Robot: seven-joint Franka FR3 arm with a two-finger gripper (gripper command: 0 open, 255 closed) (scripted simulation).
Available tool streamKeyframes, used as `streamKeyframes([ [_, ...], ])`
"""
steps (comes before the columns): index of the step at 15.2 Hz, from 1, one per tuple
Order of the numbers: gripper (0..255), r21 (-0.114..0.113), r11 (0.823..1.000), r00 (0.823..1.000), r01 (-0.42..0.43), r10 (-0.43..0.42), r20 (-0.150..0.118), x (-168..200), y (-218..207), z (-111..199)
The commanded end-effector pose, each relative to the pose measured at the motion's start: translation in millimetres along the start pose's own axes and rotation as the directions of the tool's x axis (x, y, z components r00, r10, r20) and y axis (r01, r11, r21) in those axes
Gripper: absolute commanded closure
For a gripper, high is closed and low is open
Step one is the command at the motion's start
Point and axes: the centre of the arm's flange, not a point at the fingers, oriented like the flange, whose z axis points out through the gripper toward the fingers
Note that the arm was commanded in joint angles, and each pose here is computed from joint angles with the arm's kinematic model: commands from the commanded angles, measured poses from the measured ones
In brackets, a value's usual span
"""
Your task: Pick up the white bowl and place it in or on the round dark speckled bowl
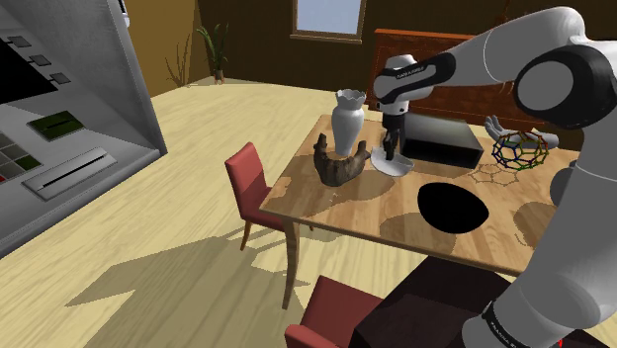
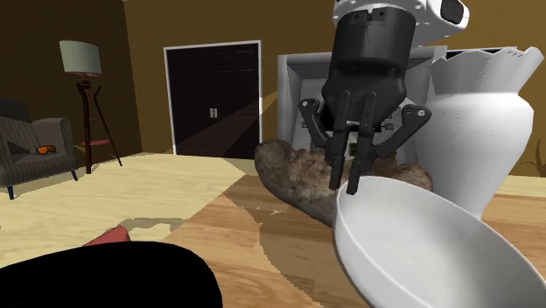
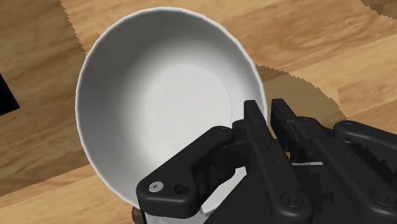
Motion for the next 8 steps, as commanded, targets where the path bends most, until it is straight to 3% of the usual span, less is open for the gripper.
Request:
streamKeyframes([
  [1, 255, 0.000, 1.000, 1.000, 0.000, 0.000, 0.000, -1.7, -0.8, -11.1],
  [8, 255, 0.000, 1.000, 1.000, 0.000, 0.000, 0.000, -8.0, -3.6, -47.4],
])
